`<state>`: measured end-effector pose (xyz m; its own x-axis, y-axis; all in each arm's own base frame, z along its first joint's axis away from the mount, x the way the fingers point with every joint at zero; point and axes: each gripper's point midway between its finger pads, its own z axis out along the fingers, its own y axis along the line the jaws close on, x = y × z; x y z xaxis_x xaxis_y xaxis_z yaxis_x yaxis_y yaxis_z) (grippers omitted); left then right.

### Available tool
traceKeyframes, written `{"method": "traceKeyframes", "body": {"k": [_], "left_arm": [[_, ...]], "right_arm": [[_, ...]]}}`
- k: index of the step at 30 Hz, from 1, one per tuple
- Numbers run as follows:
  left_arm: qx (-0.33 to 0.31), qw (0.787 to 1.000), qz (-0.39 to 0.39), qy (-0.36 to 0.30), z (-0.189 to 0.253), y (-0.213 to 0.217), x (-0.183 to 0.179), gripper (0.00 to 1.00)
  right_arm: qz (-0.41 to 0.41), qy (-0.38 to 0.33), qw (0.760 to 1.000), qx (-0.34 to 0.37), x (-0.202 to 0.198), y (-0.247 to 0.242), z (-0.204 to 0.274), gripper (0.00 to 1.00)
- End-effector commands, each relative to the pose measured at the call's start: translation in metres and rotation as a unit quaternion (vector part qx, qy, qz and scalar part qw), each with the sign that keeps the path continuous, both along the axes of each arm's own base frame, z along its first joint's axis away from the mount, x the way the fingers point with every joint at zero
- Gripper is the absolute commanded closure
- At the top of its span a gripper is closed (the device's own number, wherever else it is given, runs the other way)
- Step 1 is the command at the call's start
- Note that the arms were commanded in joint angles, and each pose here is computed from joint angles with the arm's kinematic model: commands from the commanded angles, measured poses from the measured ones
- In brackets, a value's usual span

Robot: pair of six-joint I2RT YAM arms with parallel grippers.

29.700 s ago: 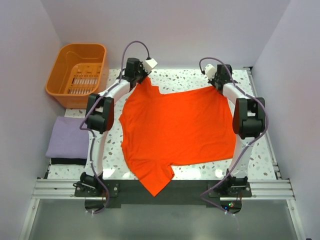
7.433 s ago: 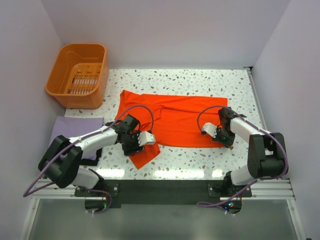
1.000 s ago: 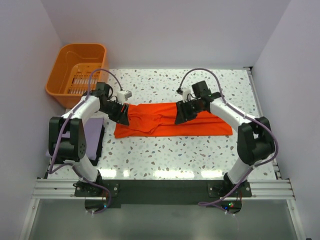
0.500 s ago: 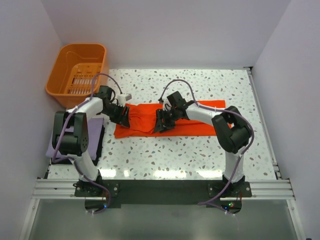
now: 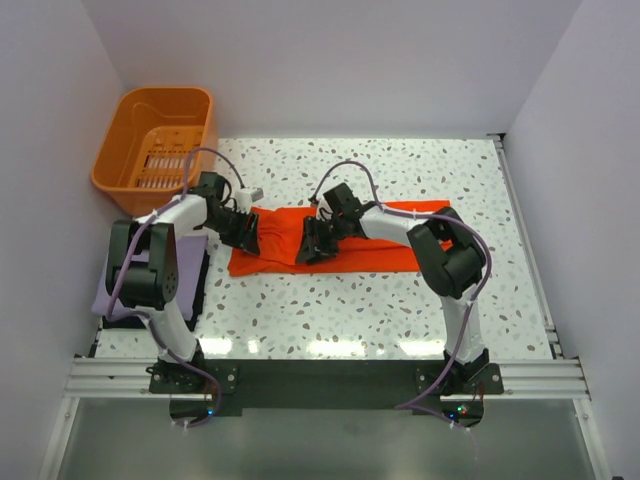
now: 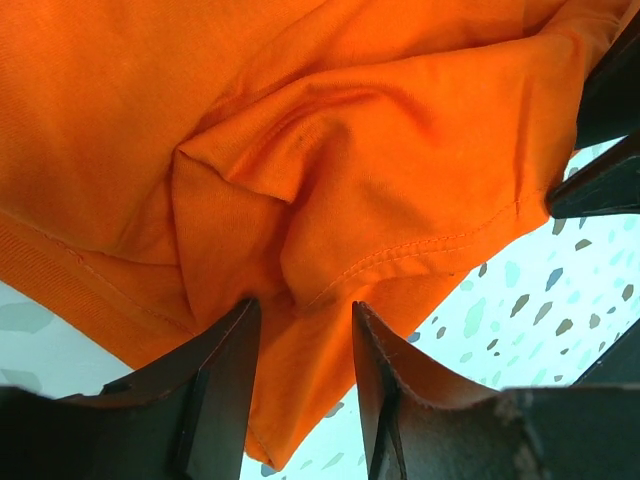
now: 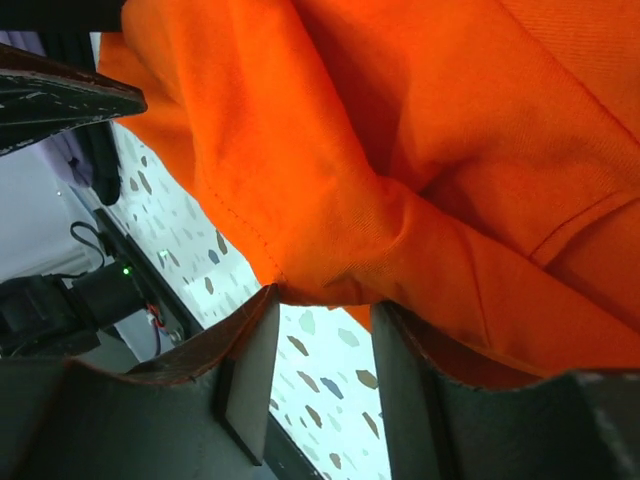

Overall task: Fold and stack the t-shirts
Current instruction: Fold the tshirt

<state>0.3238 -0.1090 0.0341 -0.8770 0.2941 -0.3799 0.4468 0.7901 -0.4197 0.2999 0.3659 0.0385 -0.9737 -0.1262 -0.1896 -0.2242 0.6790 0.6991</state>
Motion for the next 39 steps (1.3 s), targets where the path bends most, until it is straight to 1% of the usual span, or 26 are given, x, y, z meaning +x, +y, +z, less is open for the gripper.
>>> {"method": "traceKeyframes", "body": {"k": [1,2,4,5,6,7,8,10,11,12,13,14,16,17,19,24,28,34,39], "left_arm": [[-0.012,1.0,0.001,-0.004,0.001,-0.007,0.005,0.54],[-0.013,1.0,-0.002,-0.003,0.001,-0.008,0.004,0.57],[-0.016,1.0,-0.004,0.001,0.0,-0.009,0.004,0.6],[-0.018,1.0,-0.005,0.002,0.002,-0.011,0.004,0.64],[-0.02,1.0,-0.005,0.001,0.002,-0.011,0.005,0.66],[-0.02,1.0,-0.004,0.001,0.003,-0.011,0.005,0.69],[-0.021,1.0,-0.005,-0.001,0.004,-0.012,0.007,0.73],[-0.025,1.0,-0.006,0.001,0.006,-0.014,0.008,0.76],[-0.028,1.0,-0.007,0.0,0.008,-0.015,0.008,0.8],[-0.031,1.0,-0.007,0.0,0.009,-0.016,0.008,0.82],[-0.032,0.999,-0.008,-0.003,0.012,-0.016,0.009,0.85],[-0.035,0.999,-0.008,-0.007,0.015,-0.018,0.011,0.9],[-0.04,0.999,-0.009,-0.017,0.023,-0.02,0.016,0.94],[-0.044,0.999,-0.009,-0.02,0.027,-0.021,0.018,0.98],[-0.05,0.998,-0.01,-0.028,0.034,-0.023,0.024,1.0],[-0.065,0.997,-0.011,-0.046,0.047,-0.03,0.042,1.0],[-0.069,0.996,-0.001,-0.06,0.051,-0.032,0.059,1.0],[-0.078,0.995,0.016,-0.053,0.047,-0.036,0.079,1.0],[-0.081,0.996,0.024,-0.04,0.043,-0.038,0.082,1.0]], "right_arm": [[0.001,0.0,0.999,0.033,0.006,0.015,0.016,0.56],[0.001,-0.001,0.999,0.034,0.006,0.015,0.018,0.58],[0.002,-0.002,0.999,0.032,0.005,0.014,0.018,0.65],[0.002,-0.005,0.999,0.032,0.006,0.013,0.019,0.67],[0.004,-0.006,0.999,0.033,0.006,0.014,0.019,0.72],[0.006,-0.007,0.999,0.032,0.006,0.013,0.019,0.74],[0.008,-0.008,0.999,0.032,0.007,0.014,0.02,0.79],[0.012,-0.014,0.999,0.032,0.008,0.014,0.023,0.84],[0.011,-0.014,0.999,0.032,0.009,0.013,0.022,0.87],[0.01,-0.015,0.999,0.032,0.011,0.013,0.023,0.92],[0.011,-0.015,0.999,0.033,0.012,0.013,0.023,0.95],[0.008,-0.018,0.999,0.034,0.016,0.012,0.025,1.0],[0.008,-0.024,0.999,0.037,0.021,0.011,0.029,1.0],[0.002,-0.028,0.999,0.038,0.027,0.008,0.032,1.0],[0.001,-0.036,0.999,0.04,0.034,0.005,0.035,1.0],[-0.008,-0.056,0.997,0.047,0.058,-0.003,0.045,1.0],[-0.009,-0.066,0.997,0.042,0.073,-0.01,0.041,1.0],[-0.012,-0.074,0.997,0.037,0.096,-0.017,0.03,1.0],[-0.009,-0.074,0.997,0.032,0.102,-0.024,0.026,1.0]]}}
